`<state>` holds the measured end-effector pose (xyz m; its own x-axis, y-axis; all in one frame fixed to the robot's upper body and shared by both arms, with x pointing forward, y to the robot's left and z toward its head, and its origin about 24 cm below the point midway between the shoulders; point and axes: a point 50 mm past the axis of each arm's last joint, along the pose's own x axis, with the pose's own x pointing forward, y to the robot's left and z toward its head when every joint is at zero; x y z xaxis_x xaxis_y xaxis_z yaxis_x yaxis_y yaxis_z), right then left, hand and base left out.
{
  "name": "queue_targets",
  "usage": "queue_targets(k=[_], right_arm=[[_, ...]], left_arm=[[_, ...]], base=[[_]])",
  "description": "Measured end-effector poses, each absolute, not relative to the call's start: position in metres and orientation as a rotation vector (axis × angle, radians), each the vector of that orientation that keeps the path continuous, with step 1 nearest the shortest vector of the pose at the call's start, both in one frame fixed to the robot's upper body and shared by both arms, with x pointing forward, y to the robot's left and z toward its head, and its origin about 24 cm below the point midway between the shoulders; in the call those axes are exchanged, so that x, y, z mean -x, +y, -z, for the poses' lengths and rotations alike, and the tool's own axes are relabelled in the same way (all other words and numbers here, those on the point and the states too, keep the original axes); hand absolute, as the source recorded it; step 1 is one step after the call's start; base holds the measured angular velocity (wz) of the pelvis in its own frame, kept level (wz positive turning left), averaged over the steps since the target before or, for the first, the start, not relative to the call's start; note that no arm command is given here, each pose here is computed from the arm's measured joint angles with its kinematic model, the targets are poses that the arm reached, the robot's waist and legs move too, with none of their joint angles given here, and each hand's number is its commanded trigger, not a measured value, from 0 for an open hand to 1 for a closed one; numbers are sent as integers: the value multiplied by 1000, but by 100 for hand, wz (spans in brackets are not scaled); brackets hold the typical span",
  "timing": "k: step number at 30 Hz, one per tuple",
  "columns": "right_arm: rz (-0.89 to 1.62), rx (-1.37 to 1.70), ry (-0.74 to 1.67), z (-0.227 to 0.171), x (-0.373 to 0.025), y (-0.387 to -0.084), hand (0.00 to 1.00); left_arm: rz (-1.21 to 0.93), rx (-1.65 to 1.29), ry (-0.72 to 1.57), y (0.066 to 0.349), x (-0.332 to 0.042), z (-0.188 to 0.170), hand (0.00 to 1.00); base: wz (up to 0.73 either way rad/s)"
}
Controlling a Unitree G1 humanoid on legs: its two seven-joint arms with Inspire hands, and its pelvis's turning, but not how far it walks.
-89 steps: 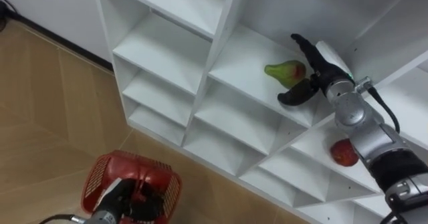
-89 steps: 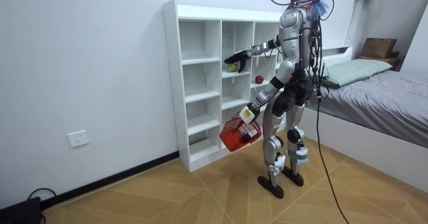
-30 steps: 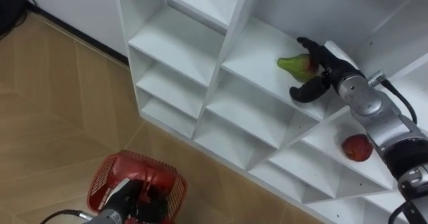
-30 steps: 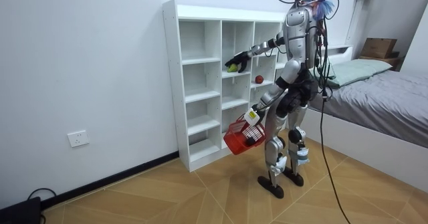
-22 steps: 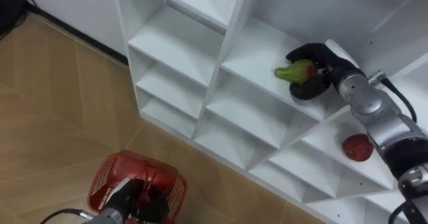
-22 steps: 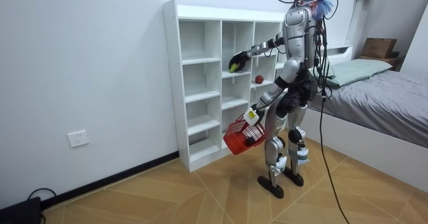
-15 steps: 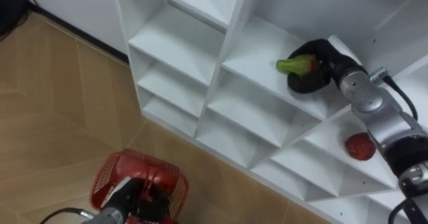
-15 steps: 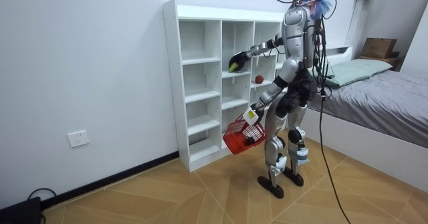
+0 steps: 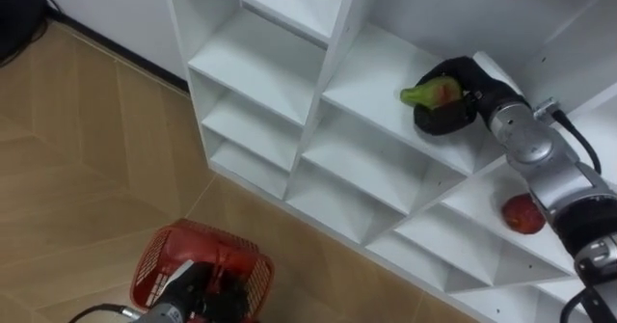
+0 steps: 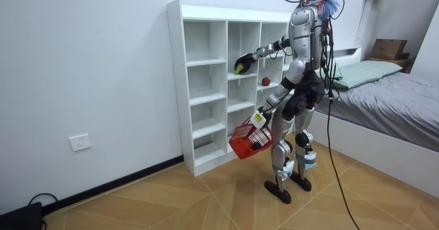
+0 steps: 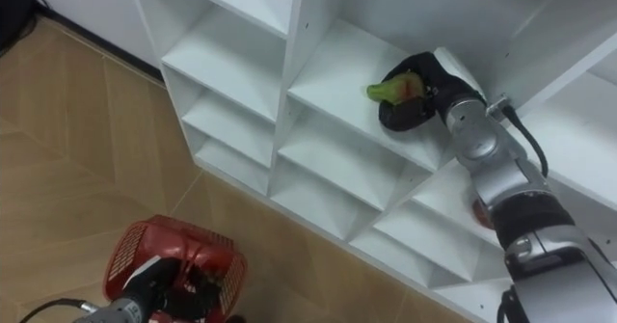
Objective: Collect fruits from the closet
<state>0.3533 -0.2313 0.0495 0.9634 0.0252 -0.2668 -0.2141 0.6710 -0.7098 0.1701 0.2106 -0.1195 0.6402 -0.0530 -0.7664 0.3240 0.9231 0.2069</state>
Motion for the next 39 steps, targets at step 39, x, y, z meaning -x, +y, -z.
queue_targets(k=[39], right_arm=[[-531,715,114,-19,-251,-163,100]], left_arm=[[214,-289,718,190,-178,107,100]], base=[[-8]])
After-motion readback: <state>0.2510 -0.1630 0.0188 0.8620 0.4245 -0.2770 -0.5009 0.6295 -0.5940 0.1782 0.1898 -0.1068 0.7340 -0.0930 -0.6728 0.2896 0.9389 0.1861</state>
